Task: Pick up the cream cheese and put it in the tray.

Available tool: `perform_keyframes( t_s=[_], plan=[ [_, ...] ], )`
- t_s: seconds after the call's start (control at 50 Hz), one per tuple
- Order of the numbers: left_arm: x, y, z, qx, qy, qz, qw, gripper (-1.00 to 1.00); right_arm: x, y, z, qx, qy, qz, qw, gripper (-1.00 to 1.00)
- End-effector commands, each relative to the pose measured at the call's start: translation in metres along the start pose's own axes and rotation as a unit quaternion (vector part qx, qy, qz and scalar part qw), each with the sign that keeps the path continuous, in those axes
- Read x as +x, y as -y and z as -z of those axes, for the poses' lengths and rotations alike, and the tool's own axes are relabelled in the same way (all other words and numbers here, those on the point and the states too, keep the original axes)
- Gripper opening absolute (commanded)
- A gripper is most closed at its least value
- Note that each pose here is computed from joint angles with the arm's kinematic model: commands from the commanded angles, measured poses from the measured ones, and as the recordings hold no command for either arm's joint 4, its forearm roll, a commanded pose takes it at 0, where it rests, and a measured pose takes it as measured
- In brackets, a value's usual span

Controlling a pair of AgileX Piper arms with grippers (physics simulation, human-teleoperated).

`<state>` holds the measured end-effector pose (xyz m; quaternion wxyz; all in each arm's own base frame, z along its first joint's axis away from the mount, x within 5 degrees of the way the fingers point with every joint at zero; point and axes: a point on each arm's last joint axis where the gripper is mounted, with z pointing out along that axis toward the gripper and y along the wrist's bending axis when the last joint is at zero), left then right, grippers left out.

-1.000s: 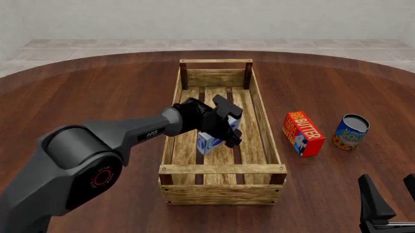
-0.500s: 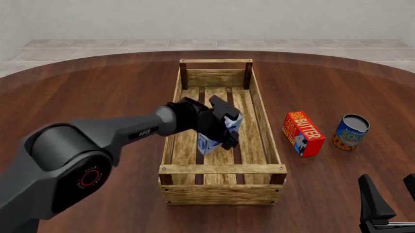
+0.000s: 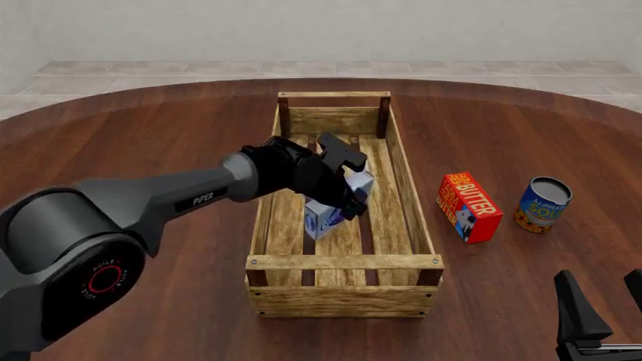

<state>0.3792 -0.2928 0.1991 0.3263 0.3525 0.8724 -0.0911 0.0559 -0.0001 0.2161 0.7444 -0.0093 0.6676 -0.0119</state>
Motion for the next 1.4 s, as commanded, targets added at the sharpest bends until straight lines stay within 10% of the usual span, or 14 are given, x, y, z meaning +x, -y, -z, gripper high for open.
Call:
perform_keyframes(
  t_s=[0.02, 1.06, 1.4],
  plan=[
    [-0.004, 0.001, 0.014, 0.0, 0.01, -0.001, 1.0, 1.0, 0.0, 0.0, 0.0, 0.0, 0.0, 0.0, 1.0, 1.0],
    [-0.005, 0.014, 0.149, -0.002, 0.153, -0.01, 0.9882, 1.0, 0.0, 0.0, 0.0, 0.0, 0.0, 0.0, 1.0, 1.0],
    [0.029, -0.001, 0.189, -0.016, 0.194, 0.054, 0.9793, 1.0, 0.0, 0.0, 0.0, 0.0, 0.0, 0.0, 1.0, 1.0]
  ],
)
